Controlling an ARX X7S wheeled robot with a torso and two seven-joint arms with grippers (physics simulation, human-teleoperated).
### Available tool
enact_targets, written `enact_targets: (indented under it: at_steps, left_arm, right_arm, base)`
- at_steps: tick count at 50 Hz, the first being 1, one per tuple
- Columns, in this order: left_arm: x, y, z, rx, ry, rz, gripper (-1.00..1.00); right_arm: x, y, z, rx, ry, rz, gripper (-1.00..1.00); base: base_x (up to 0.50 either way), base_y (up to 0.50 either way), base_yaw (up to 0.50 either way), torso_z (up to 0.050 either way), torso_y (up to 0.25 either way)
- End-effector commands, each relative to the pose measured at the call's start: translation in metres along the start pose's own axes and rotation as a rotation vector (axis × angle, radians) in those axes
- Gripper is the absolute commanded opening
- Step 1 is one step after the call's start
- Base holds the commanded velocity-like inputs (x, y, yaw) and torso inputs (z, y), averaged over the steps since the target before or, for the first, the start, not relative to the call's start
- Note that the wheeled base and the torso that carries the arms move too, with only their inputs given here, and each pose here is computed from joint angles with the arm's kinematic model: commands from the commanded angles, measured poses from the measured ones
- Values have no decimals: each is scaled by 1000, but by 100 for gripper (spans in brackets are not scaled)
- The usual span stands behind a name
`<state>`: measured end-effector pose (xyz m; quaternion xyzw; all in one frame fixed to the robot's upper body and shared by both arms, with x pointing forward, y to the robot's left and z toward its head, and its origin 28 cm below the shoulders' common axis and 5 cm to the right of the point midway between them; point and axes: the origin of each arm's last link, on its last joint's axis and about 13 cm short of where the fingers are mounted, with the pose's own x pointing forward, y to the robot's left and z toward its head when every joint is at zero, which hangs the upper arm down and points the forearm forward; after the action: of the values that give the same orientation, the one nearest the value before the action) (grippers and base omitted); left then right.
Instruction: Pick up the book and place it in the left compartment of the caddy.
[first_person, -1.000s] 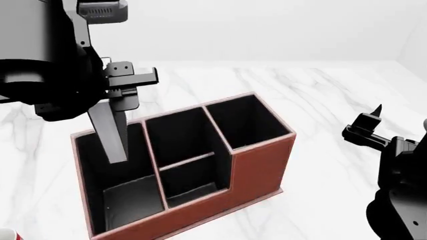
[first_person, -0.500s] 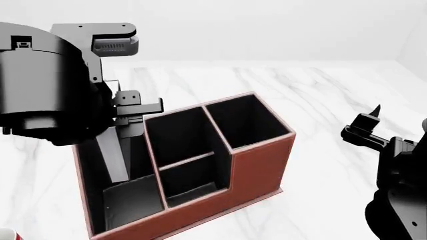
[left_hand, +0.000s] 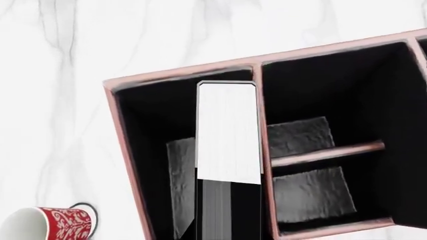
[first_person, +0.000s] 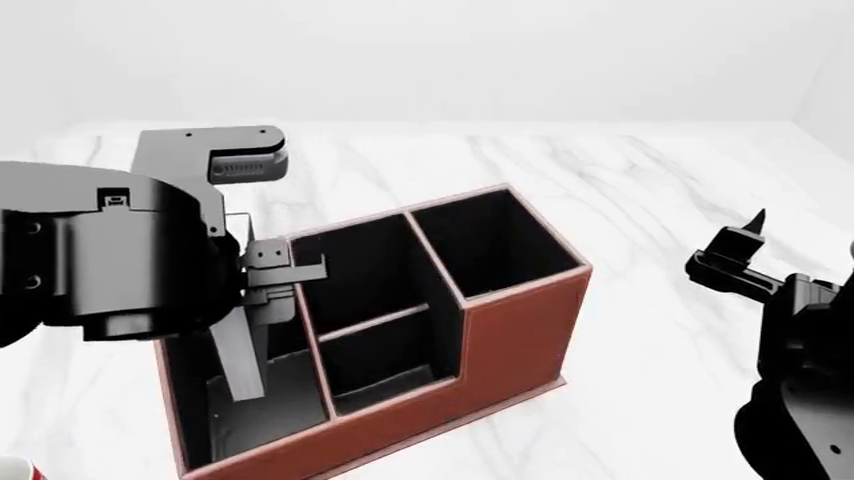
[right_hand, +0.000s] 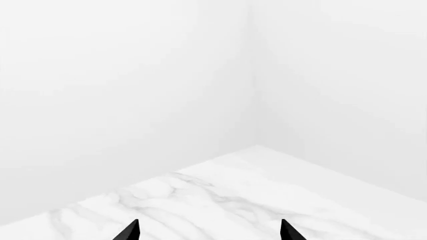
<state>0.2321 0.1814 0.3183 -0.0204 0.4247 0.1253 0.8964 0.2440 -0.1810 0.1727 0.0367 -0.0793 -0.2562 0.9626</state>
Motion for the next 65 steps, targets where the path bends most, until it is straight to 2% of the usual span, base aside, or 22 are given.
enact_targets:
  at_steps: [1, 5, 14, 45, 65]
  left_arm:
    - [12, 0, -5, -5, -26, 15, -100]
    - [16, 0, -8, 2, -44, 28, -100]
    - [30, 0, -17, 9, -14, 23, -100]
    - [46, 2, -17, 13, -6, 35, -100]
    - [70, 2, -28, 1, 21, 32, -100]
  right_arm:
    - [0, 0, -1, 2, 2, -1, 100]
    - [0, 0, -1, 3, 2, 0, 100]
    - [-1, 0, -2, 3, 6, 1, 100]
    - [0, -1, -2, 5, 6, -1, 100]
    - [-2, -1, -5, 6, 12, 0, 100]
  base:
    - [0, 0, 0, 0, 0]
    - [0, 0, 0, 0, 3]
    - [0, 0, 0, 0, 1]
    - [0, 0, 0, 0, 1]
    - [0, 0, 0, 0, 1]
